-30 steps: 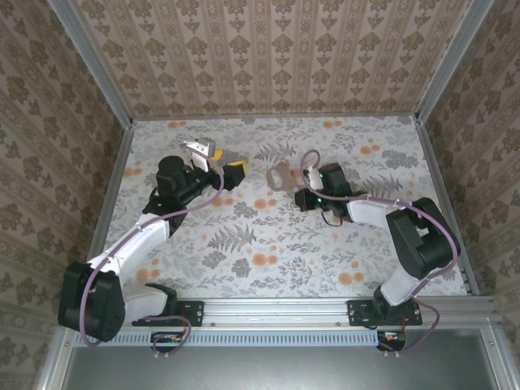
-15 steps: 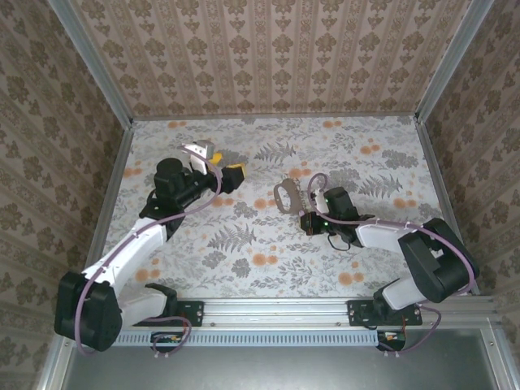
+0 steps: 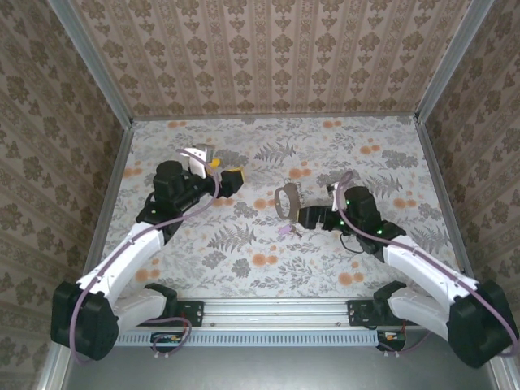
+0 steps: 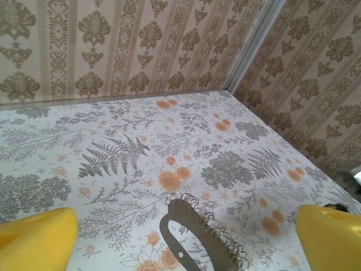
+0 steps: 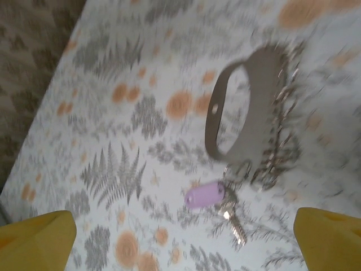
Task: Put the keys on the keyring
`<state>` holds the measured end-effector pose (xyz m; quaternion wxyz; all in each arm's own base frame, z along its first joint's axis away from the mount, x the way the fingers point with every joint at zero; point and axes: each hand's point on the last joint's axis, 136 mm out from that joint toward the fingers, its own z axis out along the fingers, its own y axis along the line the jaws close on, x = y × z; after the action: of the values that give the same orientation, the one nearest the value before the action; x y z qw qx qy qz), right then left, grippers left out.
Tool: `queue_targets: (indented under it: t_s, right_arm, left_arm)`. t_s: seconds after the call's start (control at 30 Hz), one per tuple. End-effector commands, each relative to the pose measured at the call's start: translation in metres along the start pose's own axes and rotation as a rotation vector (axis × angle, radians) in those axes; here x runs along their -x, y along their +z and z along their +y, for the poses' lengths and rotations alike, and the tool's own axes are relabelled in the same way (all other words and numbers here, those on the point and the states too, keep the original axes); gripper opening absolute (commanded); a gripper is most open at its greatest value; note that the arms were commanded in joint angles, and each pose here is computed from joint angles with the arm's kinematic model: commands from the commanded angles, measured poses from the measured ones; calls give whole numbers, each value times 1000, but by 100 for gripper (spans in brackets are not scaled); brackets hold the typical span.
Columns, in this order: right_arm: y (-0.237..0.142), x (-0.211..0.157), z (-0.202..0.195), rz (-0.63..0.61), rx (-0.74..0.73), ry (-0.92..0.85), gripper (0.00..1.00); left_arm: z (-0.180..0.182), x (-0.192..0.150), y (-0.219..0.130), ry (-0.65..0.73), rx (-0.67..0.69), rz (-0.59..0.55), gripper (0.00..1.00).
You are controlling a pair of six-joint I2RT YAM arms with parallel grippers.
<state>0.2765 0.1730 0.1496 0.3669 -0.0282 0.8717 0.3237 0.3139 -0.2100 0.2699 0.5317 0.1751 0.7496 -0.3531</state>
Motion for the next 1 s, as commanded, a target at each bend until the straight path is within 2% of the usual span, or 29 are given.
queue_targets:
  t_s: [0.0, 0.1, 0.23, 0.4, 0.47, 0.57, 0.73, 0.8, 0.87, 0.97]
  right_arm:
    - [-20, 29, -28, -86, -194, 27, 100]
    - [-36, 61, -54, -200, -361, 31, 100]
    - [-65, 96, -106, -367, -678, 29, 100]
    - [-88, 114, -147, -589, -886, -25, 100]
    - [-90, 113, -158, -602, -928, -78, 100]
    - [-86, 106, -181, -527, -1000, -116, 100]
    - [-64, 94, -214, -456, -1065, -146, 100]
    - [-56, 98, -213, -460, -1047, -175, 100]
    - [-42, 104, -206, -481, -956, -236, 100]
    - [-32, 101, -200, -489, -872, -285, 100]
  left_arm:
    - [11, -1, -8, 27, 87, -5, 100]
    - [34, 1, -16, 76, 233, -29, 100]
    - [70, 4, -34, 236, 453, -53, 100]
    - [104, 0, -61, 331, 637, -49, 100]
    - [120, -8, -73, 320, 682, -44, 100]
    - [147, -19, -86, 315, 776, -58, 100]
    - [194, -47, -81, 281, 837, 10, 100]
    - [207, -62, -76, 279, 839, 15, 100]
    - [219, -76, -75, 295, 849, 20, 100]
    - [231, -89, -79, 265, 844, -32, 100]
